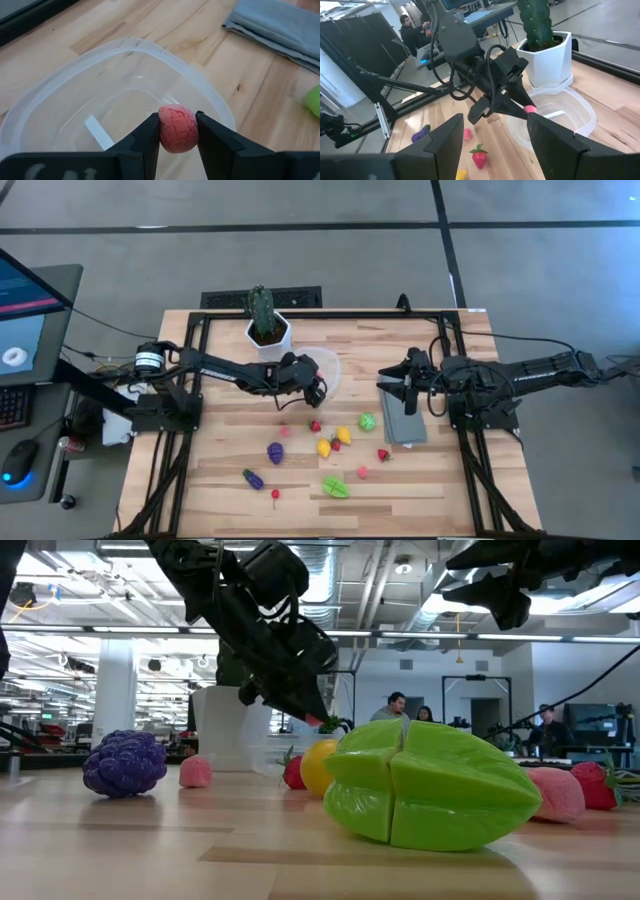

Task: Pick and placing Produce into tupperware
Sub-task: Put the left peach into the transparent bin, then put the cabbage into the transparent bin

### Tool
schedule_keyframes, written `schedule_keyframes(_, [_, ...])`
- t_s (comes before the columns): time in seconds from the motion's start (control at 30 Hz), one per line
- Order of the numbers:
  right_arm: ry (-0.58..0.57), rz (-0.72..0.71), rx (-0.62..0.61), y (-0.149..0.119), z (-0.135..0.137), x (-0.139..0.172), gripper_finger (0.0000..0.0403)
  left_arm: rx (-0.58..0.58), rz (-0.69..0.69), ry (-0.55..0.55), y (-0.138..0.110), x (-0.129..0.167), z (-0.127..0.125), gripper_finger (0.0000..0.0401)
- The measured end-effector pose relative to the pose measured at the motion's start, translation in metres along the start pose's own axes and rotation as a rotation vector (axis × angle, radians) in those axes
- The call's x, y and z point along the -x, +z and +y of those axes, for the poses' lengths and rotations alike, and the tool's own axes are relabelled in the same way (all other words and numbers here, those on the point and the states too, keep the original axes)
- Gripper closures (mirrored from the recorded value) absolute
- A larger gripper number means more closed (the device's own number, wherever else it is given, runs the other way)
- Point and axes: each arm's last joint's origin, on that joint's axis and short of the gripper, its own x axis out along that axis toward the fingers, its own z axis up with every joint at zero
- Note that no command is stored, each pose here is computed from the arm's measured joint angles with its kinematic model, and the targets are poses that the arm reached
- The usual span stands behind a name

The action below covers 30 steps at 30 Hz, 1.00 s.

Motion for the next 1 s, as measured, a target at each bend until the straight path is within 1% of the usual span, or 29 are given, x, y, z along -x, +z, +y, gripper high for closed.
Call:
schedule_keyframes(0.27, [0.0, 0.0, 0.0, 0.0, 0.0, 0.0, 0.0159, 0.0, 0.0, 0.004, 0.0, 0.0, 0.001, 0.025])
schedule_keyframes(0.4, [0.0, 0.0, 0.0, 0.0, 0.0, 0.0, 0.0159, -0.01, -0.002, 0.001, 0.001, -0.001, 0.001, 0.0242])
schedule_keyframes(0.47, [0.0, 0.001, -0.005, 0.0, 0.0, 0.0, 0.0159, -0.023, -0.002, -0.025, 0.001, -0.001, 0.0, 0.0241])
schedule_keyframes(0.57, [0.005, 0.029, -0.003, -0.003, 0.0, 0.0, 0.0159, -0.049, -0.001, -0.117, 0.005, 0.004, -0.003, 0.0241])
schedule_keyframes(0.7, [0.0, 0.153, -0.013, -0.016, 0.002, 0.003, 0.0159, -0.133, -0.017, -0.257, 0.013, 0.021, -0.012, 0.0241])
schedule_keyframes(0.8, [-0.001, 0.274, -0.023, -0.029, 0.005, 0.007, 0.0159, -0.224, -0.017, -0.331, 0.016, 0.043, -0.018, 0.0241])
schedule_keyframes(0.9, [-0.006, 0.385, -0.013, -0.041, 0.008, 0.013, 0.0159, -0.325, 0.01, -0.348, 0.015, 0.066, -0.021, 0.0241])
schedule_keyframes(1.0, [-0.038, 0.418, 0.048, -0.049, 0.011, 0.017, 0.0159, -0.368, 0.019, -0.332, 0.016, 0.086, -0.019, 0.0241])
